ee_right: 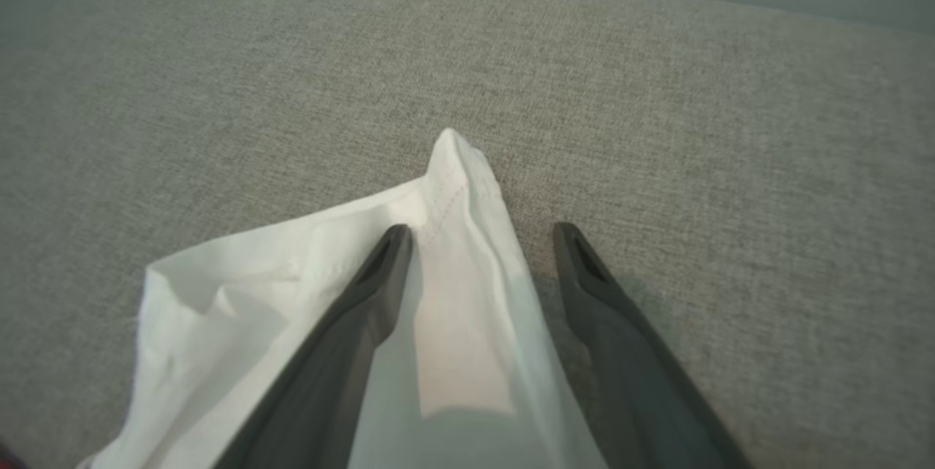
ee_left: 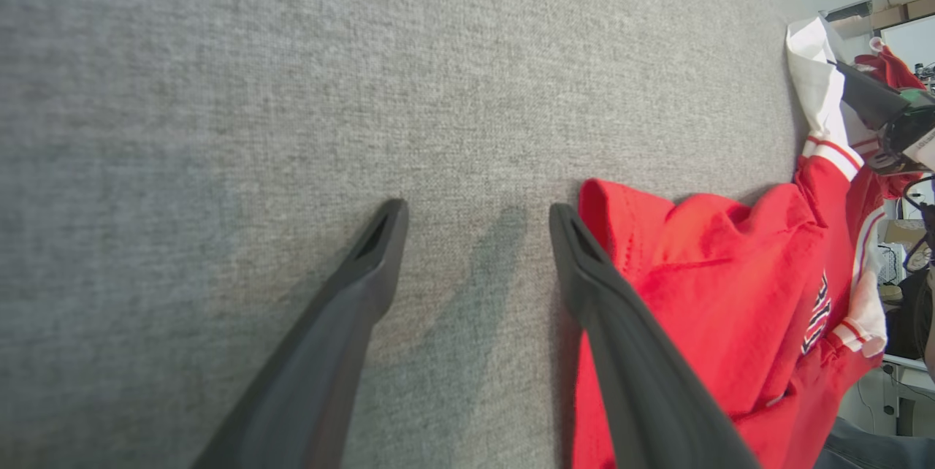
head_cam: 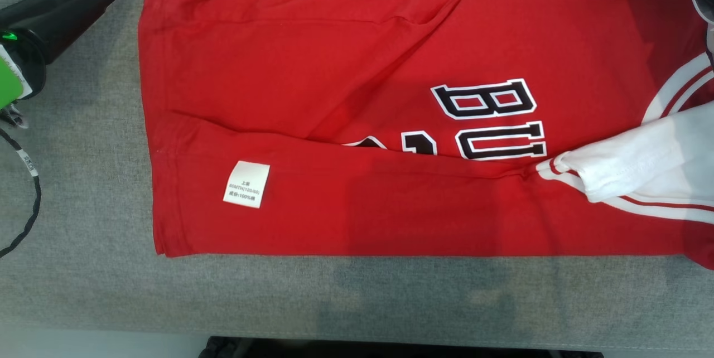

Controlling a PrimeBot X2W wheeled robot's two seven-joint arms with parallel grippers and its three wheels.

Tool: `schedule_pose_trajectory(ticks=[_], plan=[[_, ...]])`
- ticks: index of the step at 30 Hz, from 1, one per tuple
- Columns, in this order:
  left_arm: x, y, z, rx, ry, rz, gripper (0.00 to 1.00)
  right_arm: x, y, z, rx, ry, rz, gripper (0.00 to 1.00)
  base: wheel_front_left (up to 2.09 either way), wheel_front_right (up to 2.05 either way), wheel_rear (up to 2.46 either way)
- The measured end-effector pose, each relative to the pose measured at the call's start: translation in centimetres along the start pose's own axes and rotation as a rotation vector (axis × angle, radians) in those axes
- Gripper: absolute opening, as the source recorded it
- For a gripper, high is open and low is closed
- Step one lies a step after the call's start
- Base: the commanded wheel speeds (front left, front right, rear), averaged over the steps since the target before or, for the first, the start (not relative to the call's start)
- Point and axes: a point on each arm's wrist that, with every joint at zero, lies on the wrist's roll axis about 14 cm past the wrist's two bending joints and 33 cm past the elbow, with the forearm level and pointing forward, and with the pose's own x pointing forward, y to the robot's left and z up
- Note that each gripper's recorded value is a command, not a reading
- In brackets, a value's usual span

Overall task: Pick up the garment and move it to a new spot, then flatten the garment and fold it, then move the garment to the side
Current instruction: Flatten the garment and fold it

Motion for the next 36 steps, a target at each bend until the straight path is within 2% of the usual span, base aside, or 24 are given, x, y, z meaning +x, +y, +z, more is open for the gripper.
schedule_pose_trajectory(ticks=[6, 13, 19, 24, 31, 33, 34, 35, 36], plan=[[0.2, -1.6, 0.0, -0.032, 0.038, -0.049, 1.00, 0.5, -0.5, 0.1, -0.005, 0.002, -0.026, 1.00, 0.00, 0.00, 0.00], [-0.1, -4.9, -1.3, -0.075, 0.133, -0.160, 1.00, 0.5, -0.4, 0.0, -0.005, 0.016, -0.033, 1.00, 0.00, 0.00, 0.00], [-0.3, -5.0, -1.7, -0.032, 0.169, -0.147, 1.00, 0.8, -0.2, 0.2, 0.001, 0.019, -0.033, 0.94, 0.00, 0.00, 0.00], [-0.3, -3.4, -0.7, 0.037, 0.161, -0.078, 1.00, 1.2, 0.5, 0.4, -0.010, 0.019, -0.013, 0.96, 0.00, 0.00, 0.00], [1.2, -4.5, -0.8, 0.030, 0.160, -0.124, 1.00, 1.5, 0.5, 0.6, -0.013, 0.015, -0.007, 0.93, 0.00, 0.00, 0.00], [1.5, -4.9, -0.9, 0.034, 0.164, -0.139, 1.00, 1.5, 0.3, 0.6, -0.013, 0.016, -0.011, 0.83, 0.00, 0.00, 0.00], [1.6, -5.0, -0.9, 0.035, 0.166, -0.139, 1.00, 1.5, 0.2, 0.6, -0.012, 0.016, -0.013, 0.57, 0.00, 0.00, 0.00], [1.6, -4.9, -0.9, 0.035, 0.168, -0.138, 0.92, 1.5, 0.1, 0.6, -0.011, 0.015, -0.017, 0.44, 0.00, 0.00, 0.00], [1.7, -4.9, -1.0, 0.035, 0.170, -0.137, 0.81, 1.5, 0.0, 0.5, -0.011, 0.018, -0.019, 0.38, 0.00, 0.00, 0.00]])
